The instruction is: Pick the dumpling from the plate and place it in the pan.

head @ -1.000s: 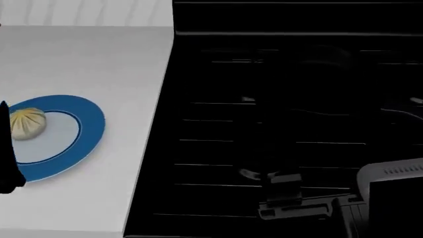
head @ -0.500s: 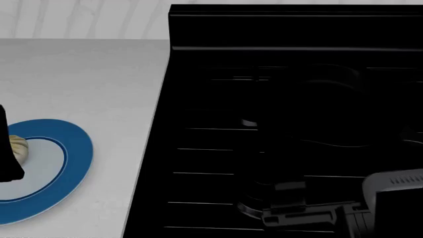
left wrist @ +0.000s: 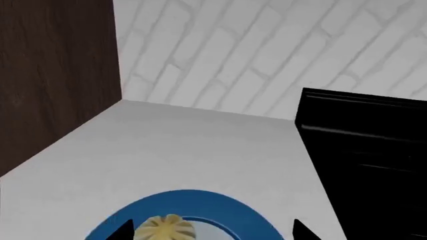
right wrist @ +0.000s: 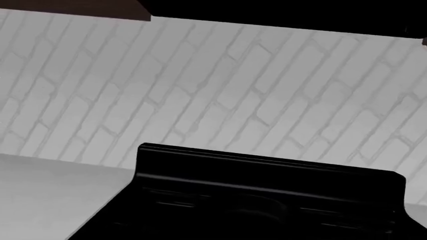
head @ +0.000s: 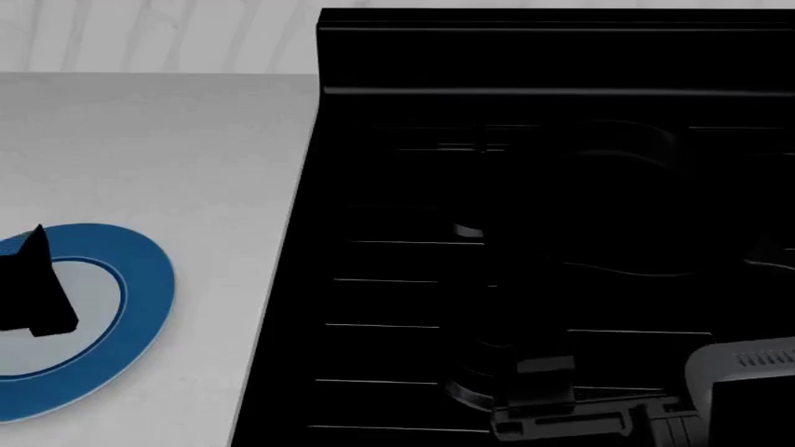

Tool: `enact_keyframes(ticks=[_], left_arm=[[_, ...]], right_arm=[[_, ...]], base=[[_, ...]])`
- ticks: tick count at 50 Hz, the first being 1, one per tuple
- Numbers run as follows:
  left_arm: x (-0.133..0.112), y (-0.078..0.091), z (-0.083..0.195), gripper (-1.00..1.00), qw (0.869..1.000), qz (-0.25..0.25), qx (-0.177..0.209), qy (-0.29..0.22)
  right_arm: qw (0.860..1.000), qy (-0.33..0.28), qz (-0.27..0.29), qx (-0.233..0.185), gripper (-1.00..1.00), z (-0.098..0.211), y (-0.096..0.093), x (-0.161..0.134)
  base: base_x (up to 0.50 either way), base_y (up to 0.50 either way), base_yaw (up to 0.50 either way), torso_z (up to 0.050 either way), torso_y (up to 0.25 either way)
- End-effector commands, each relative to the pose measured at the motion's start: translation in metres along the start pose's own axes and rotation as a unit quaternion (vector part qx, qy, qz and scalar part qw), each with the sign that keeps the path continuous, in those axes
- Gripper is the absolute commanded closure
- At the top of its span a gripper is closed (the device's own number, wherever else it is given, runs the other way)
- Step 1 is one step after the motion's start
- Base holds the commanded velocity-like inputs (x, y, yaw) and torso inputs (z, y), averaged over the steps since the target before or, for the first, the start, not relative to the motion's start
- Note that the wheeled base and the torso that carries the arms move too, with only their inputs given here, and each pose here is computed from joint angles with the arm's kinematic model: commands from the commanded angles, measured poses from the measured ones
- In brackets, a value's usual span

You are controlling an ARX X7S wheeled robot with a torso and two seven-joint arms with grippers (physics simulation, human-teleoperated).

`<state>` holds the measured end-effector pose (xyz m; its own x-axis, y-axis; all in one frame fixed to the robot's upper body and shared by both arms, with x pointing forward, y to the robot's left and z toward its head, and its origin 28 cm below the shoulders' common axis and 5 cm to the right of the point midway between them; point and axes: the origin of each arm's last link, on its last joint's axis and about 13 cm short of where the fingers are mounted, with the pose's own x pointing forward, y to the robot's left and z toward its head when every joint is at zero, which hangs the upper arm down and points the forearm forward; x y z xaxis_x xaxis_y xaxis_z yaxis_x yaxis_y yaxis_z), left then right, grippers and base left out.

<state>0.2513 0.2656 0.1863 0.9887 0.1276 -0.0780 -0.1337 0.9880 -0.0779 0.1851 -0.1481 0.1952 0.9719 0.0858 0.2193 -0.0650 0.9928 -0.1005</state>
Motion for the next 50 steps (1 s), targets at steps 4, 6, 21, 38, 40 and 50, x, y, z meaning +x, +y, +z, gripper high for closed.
enact_keyframes(ticks=[4,6,21,38,40,50], left_arm=[[0.004,0.009,0.005,-1.0,0.996,0.039,-0.03,0.068],[0.006,0.01,0.009,-1.0,0.996,0.046,-0.033,0.067],[0.009,0.005,0.006,-1.0,0.996,0.041,-0.011,0.082],[0.036,0.017,0.001,-1.0,0.989,0.087,-0.008,0.118],[0.038,0.017,0.001,-1.0,0.989,0.084,-0.003,0.121],[0.043,0.019,-0.001,-1.0,0.988,0.086,0.014,0.13]], right_arm=[[1.0,0.004,0.001,0.008,-1.0,-0.005,0.0,-0.003],[1.0,0.005,0.0,0.009,-1.0,-0.007,0.0,-0.003],[1.0,0.007,0.003,0.015,-1.0,-0.009,0.003,-0.007],[1.0,0.009,0.005,0.019,-1.0,-0.006,0.0,-0.015],[1.0,0.01,0.004,0.019,-1.0,-0.006,0.0,-0.015],[1.0,0.015,0.003,0.024,-1.0,-0.007,0.002,-0.02]], base=[[0.0,0.0,0.0,0.0,0.0],[0.0,0.0,0.0,0.0,0.0],[0.0,0.0,0.0,0.0,0.0],[0.0,0.0,0.0,0.0,0.0],[0.0,0.0,0.0,0.0,0.0],[0.0,0.0,0.0,0.0,0.0]])
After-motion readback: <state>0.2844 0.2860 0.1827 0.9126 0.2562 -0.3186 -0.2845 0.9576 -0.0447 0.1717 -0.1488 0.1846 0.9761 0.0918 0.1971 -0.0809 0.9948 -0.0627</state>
